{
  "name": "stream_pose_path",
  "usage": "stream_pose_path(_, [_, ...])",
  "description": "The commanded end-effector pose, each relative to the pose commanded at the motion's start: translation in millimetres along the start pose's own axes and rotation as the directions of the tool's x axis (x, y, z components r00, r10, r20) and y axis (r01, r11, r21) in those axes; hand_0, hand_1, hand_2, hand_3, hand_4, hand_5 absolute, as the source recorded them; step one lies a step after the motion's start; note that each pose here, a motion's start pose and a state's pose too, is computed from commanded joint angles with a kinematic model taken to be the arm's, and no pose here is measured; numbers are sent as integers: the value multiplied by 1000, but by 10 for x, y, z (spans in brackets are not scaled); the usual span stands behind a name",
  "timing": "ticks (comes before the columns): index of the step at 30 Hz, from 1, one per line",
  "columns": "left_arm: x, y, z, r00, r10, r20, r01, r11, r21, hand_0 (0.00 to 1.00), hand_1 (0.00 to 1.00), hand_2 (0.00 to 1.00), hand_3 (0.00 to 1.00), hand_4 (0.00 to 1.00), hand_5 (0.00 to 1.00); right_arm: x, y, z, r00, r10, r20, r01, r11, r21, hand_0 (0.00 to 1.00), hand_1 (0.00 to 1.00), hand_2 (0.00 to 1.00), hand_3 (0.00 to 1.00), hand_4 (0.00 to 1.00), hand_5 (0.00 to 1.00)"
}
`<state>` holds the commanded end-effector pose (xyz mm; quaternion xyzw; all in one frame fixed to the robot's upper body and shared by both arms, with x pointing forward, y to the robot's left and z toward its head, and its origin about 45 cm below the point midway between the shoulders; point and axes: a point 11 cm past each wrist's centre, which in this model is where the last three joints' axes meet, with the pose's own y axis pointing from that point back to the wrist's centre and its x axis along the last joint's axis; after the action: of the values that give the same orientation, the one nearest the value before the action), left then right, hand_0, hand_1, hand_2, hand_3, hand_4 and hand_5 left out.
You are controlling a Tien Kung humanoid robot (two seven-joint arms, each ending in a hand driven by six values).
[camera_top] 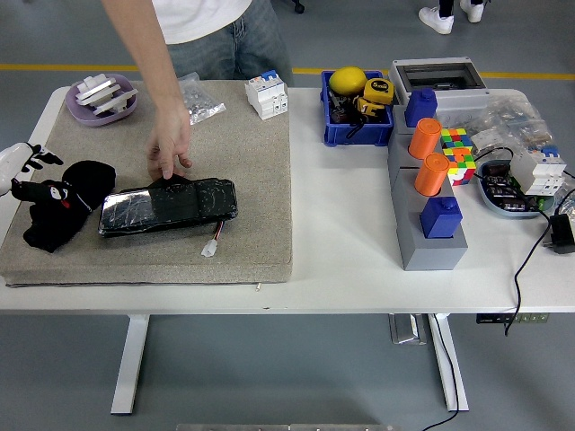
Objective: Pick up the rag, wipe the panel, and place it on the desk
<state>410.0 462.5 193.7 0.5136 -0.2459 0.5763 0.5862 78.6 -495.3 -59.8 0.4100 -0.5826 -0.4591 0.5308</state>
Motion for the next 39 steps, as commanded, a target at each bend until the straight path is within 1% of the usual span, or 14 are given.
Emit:
stream_pose_path(10, [-157,-60,53,999,-34,-23,35,999,14,710,749,760,659,901,247,-15,-6,11,1000,-1,0,1,1000,-3,762,730,721,713,998,545])
stream_pose_path(14, [-218,-81,76,999,-26,-37,27,999,25,710,749,760,659,901,247,-21,-6,3,1000,-1,0,1,1000,-1,762,730,721,713,998,545])
stream_pose_path(15, [-225,-84,79,999,-25,-39,26,999,26,678,734,760,655,897,246,-22,-5,1,1000,-1,-1,1,1000,-1,762,729,721,713,998,544])
stream_pose_path(20, [-250,-108,82,998,-10,-56,13,999,40,678,734,760,655,897,246,-27,-2,-19,1000,-1,-3,1,1000,3,762,729,721,713,998,544])
stream_pose_path(21, [-255,-112,78,998,-6,-59,9,999,45,623,704,758,645,889,252,-27,-2,-22,1000,-1,-3,1,1000,4,762,729,721,712,998,545])
stream_pose_path(26, [-266,-126,54,998,17,-63,-12,998,68,623,704,758,645,889,252,-25,-3,-27,1000,0,3,0,1000,10,762,729,721,712,998,545])
stream_pose_path(27, [-269,-128,51,998,20,-63,-15,997,70,521,624,754,624,855,211,-26,-3,-28,1000,0,3,0,1000,11,760,728,720,711,998,544])
stream_pose_path(32, [-291,-129,43,998,37,-51,-33,996,78,521,624,754,624,855,211,-30,-7,-25,1000,0,8,0,1000,15,760,728,720,711,998,544])
stream_pose_path(33, [-294,-128,41,998,39,-49,-35,996,79,348,404,660,576,703,43,-30,-7,-24,1000,0,9,0,1000,16,757,728,719,710,998,543])
stream_pose_path(38, [-322,-119,9,998,43,-42,-39,995,88,348,404,660,576,703,43,-22,-7,-26,1000,1,13,-2,1000,20,757,728,719,710,998,543])
stream_pose_path(39, [-324,-118,6,998,43,-42,-39,995,89,249,303,607,550,596,2,-21,-7,-26,1000,1,13,-2,1000,20,756,726,719,709,998,541])
